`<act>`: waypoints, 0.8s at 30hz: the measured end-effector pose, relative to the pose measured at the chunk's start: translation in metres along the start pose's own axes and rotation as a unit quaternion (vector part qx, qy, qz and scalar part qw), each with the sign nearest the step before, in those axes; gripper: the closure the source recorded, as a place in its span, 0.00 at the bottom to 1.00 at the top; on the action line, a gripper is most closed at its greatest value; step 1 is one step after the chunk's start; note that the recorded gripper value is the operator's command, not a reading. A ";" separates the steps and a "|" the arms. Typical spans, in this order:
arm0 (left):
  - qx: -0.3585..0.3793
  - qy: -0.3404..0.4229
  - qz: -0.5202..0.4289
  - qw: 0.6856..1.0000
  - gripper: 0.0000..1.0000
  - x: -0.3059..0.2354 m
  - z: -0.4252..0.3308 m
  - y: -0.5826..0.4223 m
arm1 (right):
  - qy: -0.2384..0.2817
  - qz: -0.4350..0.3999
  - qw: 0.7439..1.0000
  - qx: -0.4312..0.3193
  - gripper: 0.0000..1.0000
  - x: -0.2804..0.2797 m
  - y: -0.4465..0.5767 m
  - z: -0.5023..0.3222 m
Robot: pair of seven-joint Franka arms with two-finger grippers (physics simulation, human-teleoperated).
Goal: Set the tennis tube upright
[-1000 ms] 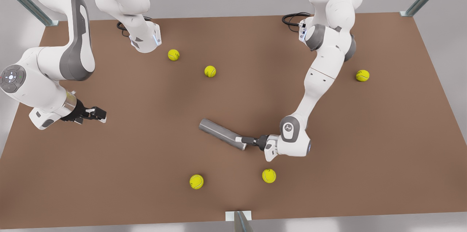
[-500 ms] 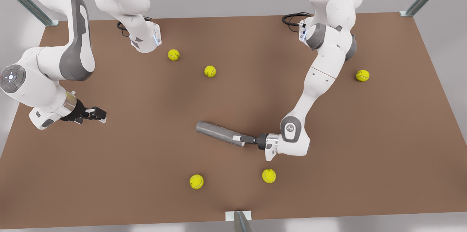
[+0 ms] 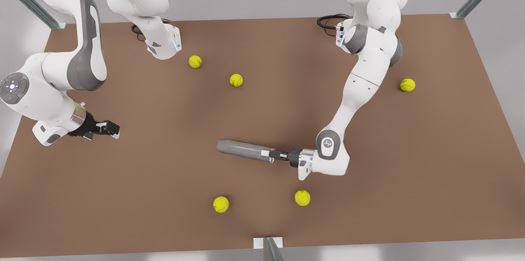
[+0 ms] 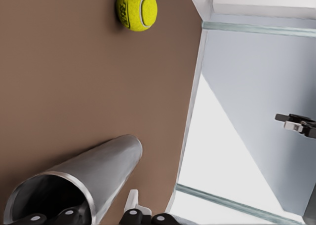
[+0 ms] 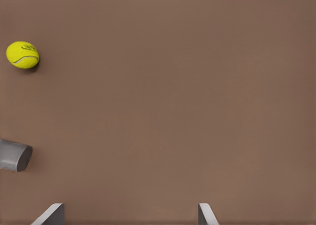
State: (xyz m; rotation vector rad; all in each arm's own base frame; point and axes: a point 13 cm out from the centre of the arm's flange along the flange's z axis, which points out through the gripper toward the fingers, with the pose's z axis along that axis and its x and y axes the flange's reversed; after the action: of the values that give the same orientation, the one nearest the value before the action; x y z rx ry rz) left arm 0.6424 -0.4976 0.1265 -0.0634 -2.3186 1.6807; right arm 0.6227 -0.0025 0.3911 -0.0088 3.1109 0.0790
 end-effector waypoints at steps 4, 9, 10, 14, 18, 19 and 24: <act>-0.002 -0.001 -0.001 1.000 0.79 0.000 0.002 0.001 | 0.001 0.000 1.000 0.000 0.00 0.000 0.000 0.002; 0.000 -0.006 0.002 1.000 0.79 -0.003 -0.008 -0.019 | 0.002 -0.001 1.000 0.000 0.00 -0.001 0.001 0.003; 0.000 -0.007 0.004 1.000 0.79 -0.001 -0.016 -0.031 | 0.002 -0.001 1.000 0.000 0.00 -0.001 0.001 0.002; -0.024 -0.020 0.015 0.999 0.79 0.003 -0.067 -0.072 | 0.002 0.000 1.000 0.000 0.00 -0.001 0.001 0.002; -0.105 -0.057 0.037 0.992 0.79 -0.002 -0.170 -0.093 | 0.002 0.000 1.000 0.000 0.00 -0.001 0.001 0.002; -0.126 -0.063 0.042 0.989 0.79 0.001 -0.193 -0.101 | 0.002 0.000 1.000 0.000 0.00 -0.001 0.001 0.002; -0.216 -0.087 0.029 0.972 0.79 0.020 -0.302 -0.110 | 0.001 0.000 1.000 -0.001 0.00 -0.001 0.001 0.002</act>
State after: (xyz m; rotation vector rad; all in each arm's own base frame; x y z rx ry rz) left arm 0.7120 -0.2494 0.3198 -0.0732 -2.8021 1.2163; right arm 0.6241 -0.0017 0.3894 -0.0083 3.1130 0.0811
